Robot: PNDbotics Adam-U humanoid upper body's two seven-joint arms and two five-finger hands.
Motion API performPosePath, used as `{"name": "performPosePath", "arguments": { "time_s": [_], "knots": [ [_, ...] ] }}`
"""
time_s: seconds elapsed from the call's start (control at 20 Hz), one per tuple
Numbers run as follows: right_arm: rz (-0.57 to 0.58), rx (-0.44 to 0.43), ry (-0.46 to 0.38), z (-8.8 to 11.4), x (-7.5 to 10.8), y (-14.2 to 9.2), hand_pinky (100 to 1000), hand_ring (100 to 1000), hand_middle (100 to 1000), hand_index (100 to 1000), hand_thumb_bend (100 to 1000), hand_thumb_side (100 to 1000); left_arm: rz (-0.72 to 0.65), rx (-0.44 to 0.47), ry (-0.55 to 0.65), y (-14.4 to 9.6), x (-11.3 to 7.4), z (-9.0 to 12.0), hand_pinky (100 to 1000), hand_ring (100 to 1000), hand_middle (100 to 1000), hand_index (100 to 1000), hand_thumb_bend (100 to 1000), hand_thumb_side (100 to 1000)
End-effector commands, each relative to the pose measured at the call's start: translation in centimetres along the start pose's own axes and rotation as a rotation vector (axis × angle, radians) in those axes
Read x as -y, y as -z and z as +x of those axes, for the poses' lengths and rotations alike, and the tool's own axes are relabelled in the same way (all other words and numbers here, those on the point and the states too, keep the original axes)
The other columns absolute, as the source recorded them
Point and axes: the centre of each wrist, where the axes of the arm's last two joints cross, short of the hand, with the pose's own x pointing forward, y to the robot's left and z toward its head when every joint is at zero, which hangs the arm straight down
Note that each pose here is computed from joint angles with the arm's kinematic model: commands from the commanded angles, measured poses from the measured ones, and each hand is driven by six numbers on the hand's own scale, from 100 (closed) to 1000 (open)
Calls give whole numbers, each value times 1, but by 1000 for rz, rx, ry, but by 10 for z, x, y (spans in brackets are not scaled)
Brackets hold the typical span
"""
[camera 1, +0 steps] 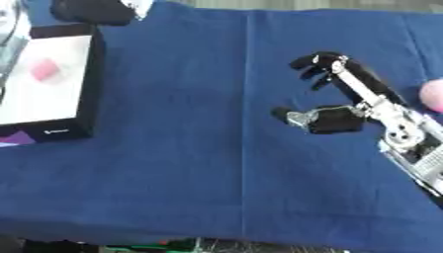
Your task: Pick up the objects with one hand, pass them to the other hand, and then place them into the box on the other side of the table.
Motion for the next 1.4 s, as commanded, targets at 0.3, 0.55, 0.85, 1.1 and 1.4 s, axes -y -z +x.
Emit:
{"name": "performPosePath", "arguments": {
  "time_s": [0.3, 0.55, 0.85, 1.1, 1.4],
  "knots": [
    [-179, 5, -18, -9, 27, -5, 629, 741, 750, 782, 591, 297, 109, -186, 91, -6, -27, -50, 658, 503, 341, 386, 100, 241],
    [-303, 12, -18, -12, 46, -6, 619, 736, 745, 776, 601, 280, 116, -283, 146, -15, -31, -76, 663, 508, 345, 388, 100, 223],
    [-370, 17, -13, -14, 57, -7, 615, 733, 743, 773, 592, 260, 123, -331, 163, -19, -31, -90, 663, 509, 346, 389, 100, 225],
    [-483, 32, -14, -13, 78, -6, 610, 730, 741, 769, 584, 248, 123, -430, 180, -29, -30, -114, 665, 510, 348, 389, 100, 223],
    [-543, 42, 1, -12, 89, -7, 610, 730, 740, 768, 582, 238, 113, -488, 197, -34, -26, -129, 667, 512, 350, 391, 100, 218]
  ]
}}
